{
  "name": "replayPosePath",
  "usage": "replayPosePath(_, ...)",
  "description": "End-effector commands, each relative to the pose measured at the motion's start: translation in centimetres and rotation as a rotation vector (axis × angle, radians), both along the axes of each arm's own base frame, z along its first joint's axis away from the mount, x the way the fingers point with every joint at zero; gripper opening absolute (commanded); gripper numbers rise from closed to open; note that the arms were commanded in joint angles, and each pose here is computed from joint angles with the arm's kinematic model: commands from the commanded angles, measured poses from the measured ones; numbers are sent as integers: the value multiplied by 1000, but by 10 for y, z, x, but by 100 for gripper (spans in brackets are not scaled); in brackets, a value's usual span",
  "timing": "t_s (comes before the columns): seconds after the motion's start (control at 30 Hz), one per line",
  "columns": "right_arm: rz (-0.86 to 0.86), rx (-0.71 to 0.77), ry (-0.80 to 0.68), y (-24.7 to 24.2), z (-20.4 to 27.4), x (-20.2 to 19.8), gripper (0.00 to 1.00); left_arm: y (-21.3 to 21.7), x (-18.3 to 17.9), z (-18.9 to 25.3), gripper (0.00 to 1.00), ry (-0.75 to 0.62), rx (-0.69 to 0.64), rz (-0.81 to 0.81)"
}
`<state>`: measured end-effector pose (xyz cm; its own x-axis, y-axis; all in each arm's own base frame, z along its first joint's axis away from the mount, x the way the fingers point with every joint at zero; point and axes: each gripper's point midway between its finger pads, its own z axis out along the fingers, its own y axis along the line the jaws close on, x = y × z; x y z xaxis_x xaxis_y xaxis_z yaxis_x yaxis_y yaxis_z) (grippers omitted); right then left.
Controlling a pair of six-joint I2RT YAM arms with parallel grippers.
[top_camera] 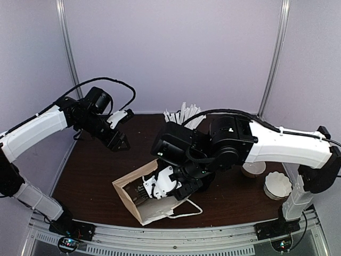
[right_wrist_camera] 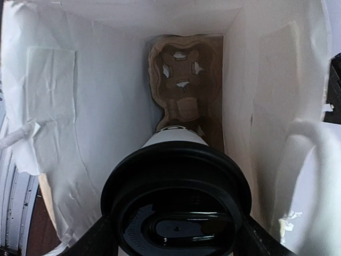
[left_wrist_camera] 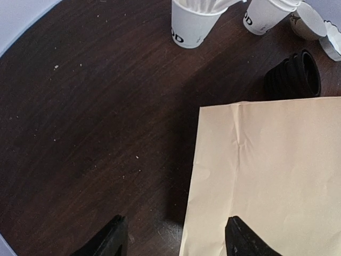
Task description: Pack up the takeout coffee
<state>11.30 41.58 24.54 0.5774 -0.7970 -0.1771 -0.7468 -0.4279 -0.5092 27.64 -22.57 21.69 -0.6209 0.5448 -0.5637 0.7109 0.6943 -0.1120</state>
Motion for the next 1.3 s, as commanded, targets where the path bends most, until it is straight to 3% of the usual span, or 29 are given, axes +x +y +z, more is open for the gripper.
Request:
replayPosePath(0.0,-31,33,-188,7,3,28,43,-10,24,-3,66,-15,-113,1)
replayPosePath(0.13,-42,19,-278,16,-13,43,40,-13,33,-30,65,27,-96,-4)
replayPosePath(0.33,-65,45,-300,28,-20,50,40,-17,40,-53,64,70,-93,-29)
replayPosePath(0.67,-121,86,-220,41,-32,59,40,-15,29,-63,64,96,-99,-43)
replayPosePath(0.97,-141,58,-169,30,-50,54,39,-2,35,-69,63,29,-80,-21)
replayPosePath(1.07,-154,69,-169,27,-48,54,39,5,33,-72,61,81,-86,60)
replayPosePath(1.13,-174,92,-167,28,-44,55,39,14,23,-55,62,66,-108,116)
replayPosePath(1.27,-188,102,-171,25,-42,56,39,35,-8,15,69,-107,-213,190)
